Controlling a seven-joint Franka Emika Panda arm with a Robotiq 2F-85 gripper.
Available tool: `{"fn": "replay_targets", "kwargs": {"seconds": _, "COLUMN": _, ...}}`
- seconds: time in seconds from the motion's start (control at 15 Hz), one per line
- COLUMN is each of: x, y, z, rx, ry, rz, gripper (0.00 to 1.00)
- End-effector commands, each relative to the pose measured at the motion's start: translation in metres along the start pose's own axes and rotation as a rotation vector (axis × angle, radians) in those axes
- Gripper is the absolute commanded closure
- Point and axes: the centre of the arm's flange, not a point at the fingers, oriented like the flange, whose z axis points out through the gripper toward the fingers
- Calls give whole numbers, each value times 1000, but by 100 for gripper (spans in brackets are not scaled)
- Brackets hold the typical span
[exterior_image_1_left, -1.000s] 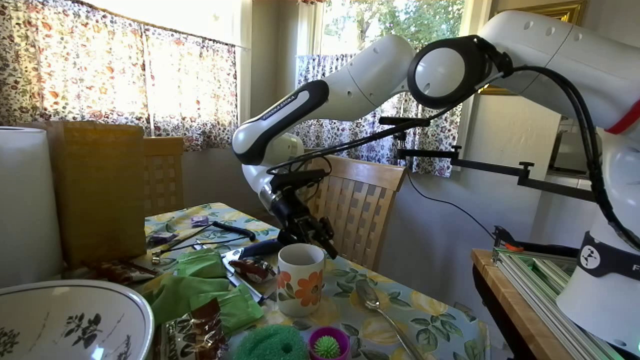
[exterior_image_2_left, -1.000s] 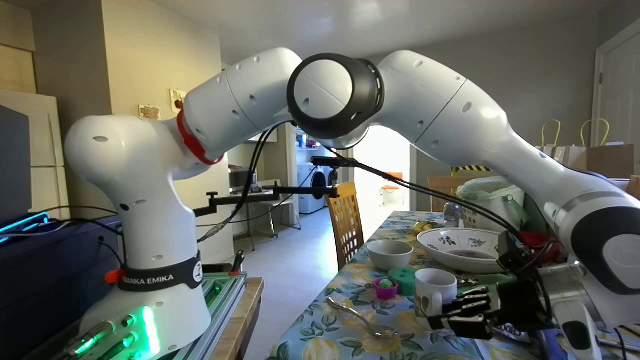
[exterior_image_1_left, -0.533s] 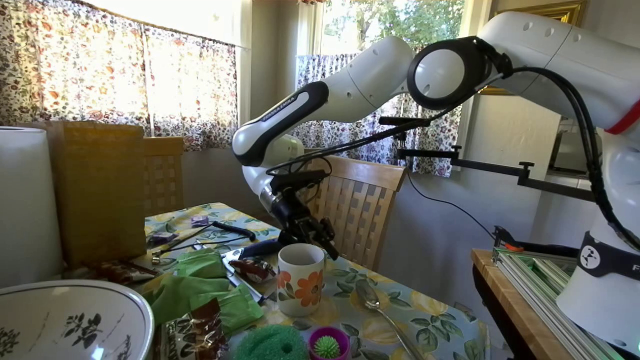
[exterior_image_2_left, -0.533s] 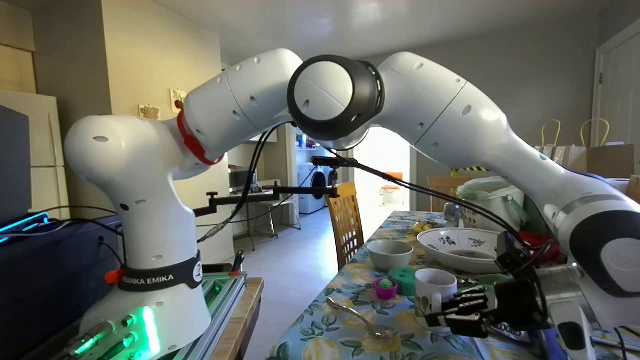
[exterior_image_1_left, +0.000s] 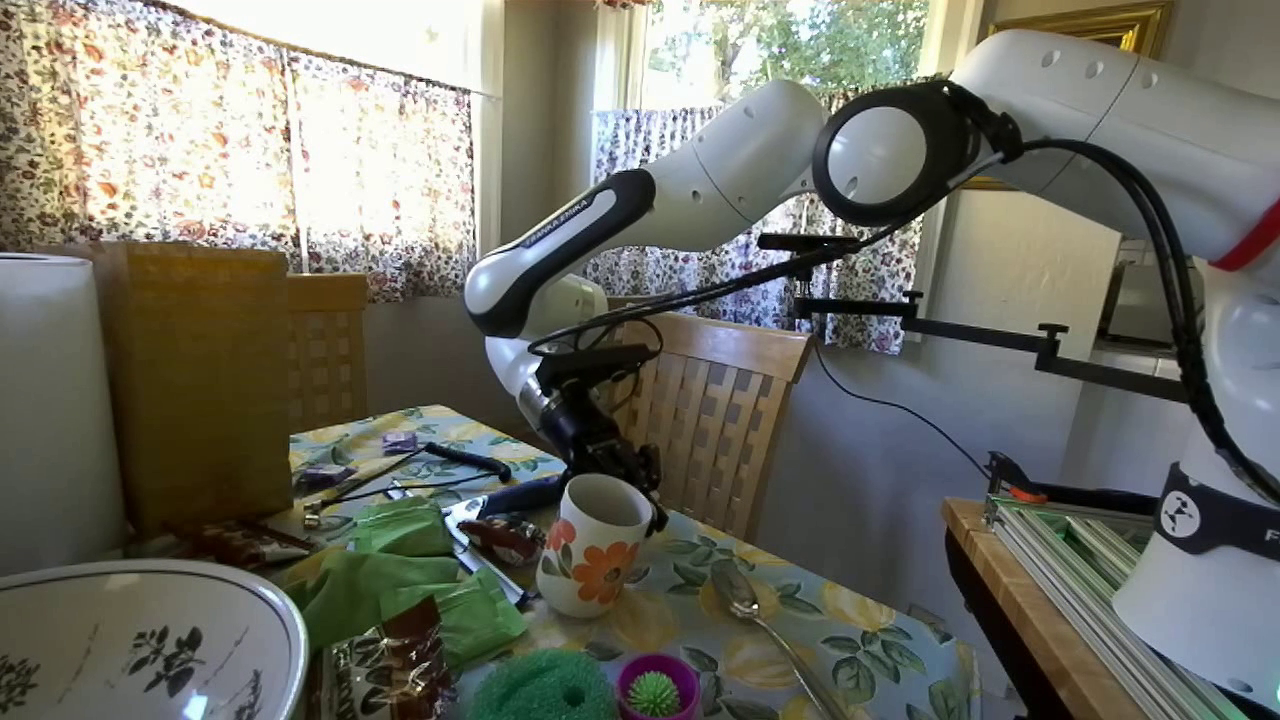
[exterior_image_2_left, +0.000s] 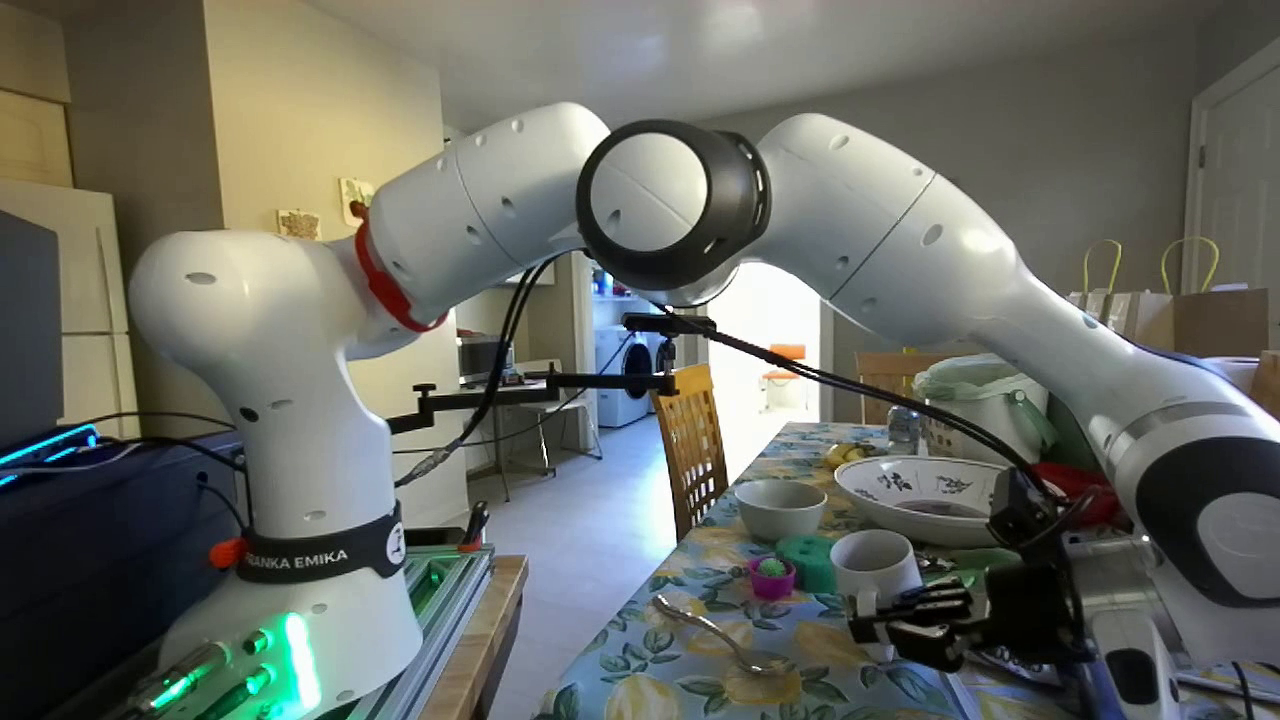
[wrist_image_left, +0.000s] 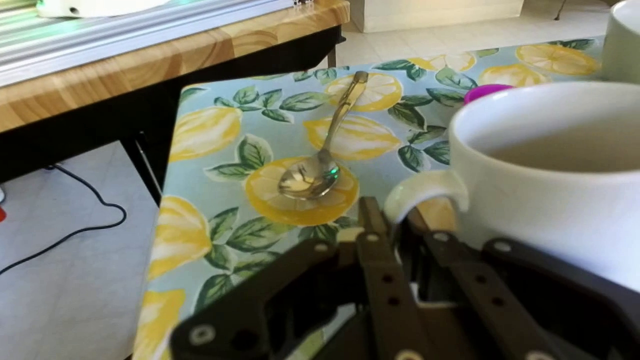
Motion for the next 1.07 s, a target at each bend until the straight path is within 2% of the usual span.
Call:
{"fn": "replay_targets", "kwargs": {"seconds": 0.0, "x": 10, "y": -5, "z": -17, "rx": 54, "ry": -23, "rz": 11, "gripper": 98}}
{"fn": "replay_targets", "kwargs": {"seconds": 0.27, "x": -2, "y": 0, "z": -25, "rx": 101, "ry": -31, "rz": 90, "gripper": 97}}
{"fn": "replay_targets", "kwargs": {"seconds": 0.47, "x": -20, "y": 1, "z": -38, "rx": 134, "ry": 1, "rz": 158, "gripper": 97}}
{"fn": "replay_targets", "kwargs": {"seconds": 0.73, "x": -57, "y": 4, "z": -54, "rx": 182, "ry": 22, "rz": 235, "gripper": 97}}
{"fn": "replay_targets", "kwargs": {"seconds": 1.0, "x": -98, "y": 8, "z": -63, "rx": 208, "ry": 66, "rz": 247, "gripper": 97}}
